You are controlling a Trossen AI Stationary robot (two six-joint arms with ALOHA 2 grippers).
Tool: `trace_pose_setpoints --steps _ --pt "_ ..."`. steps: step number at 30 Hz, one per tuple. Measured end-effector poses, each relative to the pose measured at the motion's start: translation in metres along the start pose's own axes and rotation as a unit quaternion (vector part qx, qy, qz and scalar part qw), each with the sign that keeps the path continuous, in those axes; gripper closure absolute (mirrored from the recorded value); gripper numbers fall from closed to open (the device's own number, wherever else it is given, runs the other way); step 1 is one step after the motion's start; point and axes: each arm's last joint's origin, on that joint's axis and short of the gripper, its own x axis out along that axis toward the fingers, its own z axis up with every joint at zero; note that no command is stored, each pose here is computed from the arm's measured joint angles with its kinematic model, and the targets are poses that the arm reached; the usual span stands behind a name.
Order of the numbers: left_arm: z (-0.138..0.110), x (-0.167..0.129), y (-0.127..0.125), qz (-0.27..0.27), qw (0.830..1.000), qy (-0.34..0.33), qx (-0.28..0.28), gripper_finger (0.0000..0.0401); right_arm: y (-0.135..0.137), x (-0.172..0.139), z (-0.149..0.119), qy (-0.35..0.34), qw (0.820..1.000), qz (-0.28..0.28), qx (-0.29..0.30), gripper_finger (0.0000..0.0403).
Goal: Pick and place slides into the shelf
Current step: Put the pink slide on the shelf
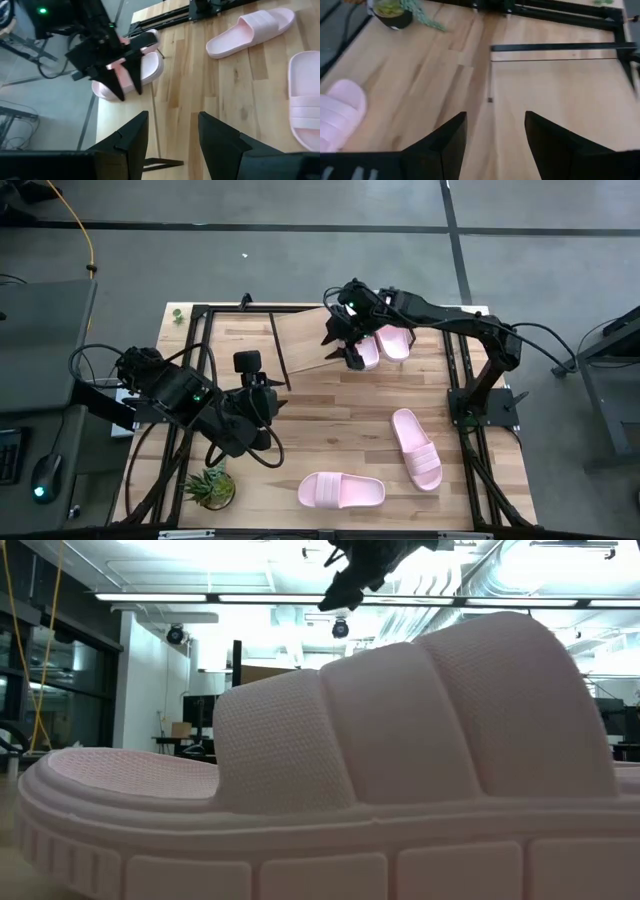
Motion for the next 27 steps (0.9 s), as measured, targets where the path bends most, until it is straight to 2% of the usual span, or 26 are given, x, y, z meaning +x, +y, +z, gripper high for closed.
trace_pose_setpoints --steps 9,15,22,27 --pt "0.001 0.005 0.008 0.016 1.000 0.004 -0.012 0.0245 0.037 0.015 0.013 0.005 0.999 0.042 0.014 0.0213" --pt "-0.002 0.004 0.034 0.017 0.999 0.006 -0.045 0.0245 0.065 0.024 0.022 0.007 0.998 0.066 0.022 0.0213" --pt "-0.014 -0.017 0.072 0.015 0.995 -0.018 -0.092 0.0245 0.098 0.033 0.035 -0.009 0.997 0.073 0.008 0.0213" --pt "-0.019 -0.030 0.083 -0.003 0.992 -0.058 -0.113 0.0245 0.119 0.037 0.043 -0.029 0.996 0.082 0.000 0.0213"
